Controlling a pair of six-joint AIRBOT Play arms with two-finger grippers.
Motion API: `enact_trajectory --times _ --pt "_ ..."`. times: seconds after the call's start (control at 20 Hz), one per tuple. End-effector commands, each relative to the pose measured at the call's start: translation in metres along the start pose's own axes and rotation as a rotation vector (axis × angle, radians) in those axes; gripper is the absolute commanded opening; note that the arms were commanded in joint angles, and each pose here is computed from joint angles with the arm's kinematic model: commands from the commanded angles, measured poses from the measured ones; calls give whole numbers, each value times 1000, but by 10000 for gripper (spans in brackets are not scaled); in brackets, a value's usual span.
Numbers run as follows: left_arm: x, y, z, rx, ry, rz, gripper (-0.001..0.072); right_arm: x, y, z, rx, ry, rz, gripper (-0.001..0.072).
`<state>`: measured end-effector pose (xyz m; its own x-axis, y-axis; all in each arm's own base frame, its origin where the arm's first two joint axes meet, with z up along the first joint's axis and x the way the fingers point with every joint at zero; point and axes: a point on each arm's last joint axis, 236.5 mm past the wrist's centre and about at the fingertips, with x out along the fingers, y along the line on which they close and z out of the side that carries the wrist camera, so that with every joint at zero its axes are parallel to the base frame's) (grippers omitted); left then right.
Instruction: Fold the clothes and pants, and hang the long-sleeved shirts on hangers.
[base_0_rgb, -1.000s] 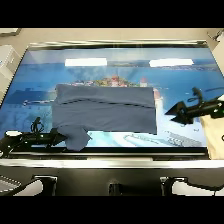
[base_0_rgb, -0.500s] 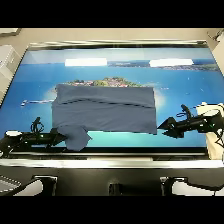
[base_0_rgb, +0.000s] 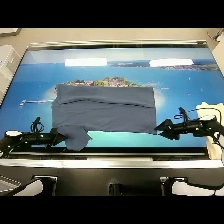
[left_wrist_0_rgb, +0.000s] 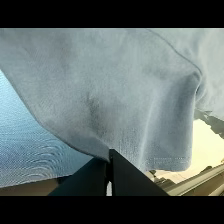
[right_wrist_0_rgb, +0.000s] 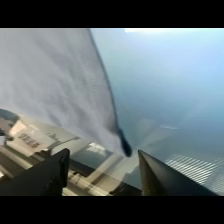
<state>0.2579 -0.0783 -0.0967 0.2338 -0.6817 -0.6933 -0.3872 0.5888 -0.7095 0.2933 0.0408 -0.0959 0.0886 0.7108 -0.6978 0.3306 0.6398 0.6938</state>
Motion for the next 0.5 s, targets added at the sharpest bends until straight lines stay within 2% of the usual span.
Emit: enact_trajectory --times 0.0,0.15,0.25,0.45 --pt "0 0 0 -4 1 0 16 7 -3 7 -2 -52 12 486" --pt "0 0 0 -4 0 0 16 8 -5 14 1 -87 7 480" --pt "0 0 0 -3 0 1 16 7 -6 18 3 -103 3 415" --pt "0 0 0 -3 0 1 16 15 2 17 -26 -94 5 409"
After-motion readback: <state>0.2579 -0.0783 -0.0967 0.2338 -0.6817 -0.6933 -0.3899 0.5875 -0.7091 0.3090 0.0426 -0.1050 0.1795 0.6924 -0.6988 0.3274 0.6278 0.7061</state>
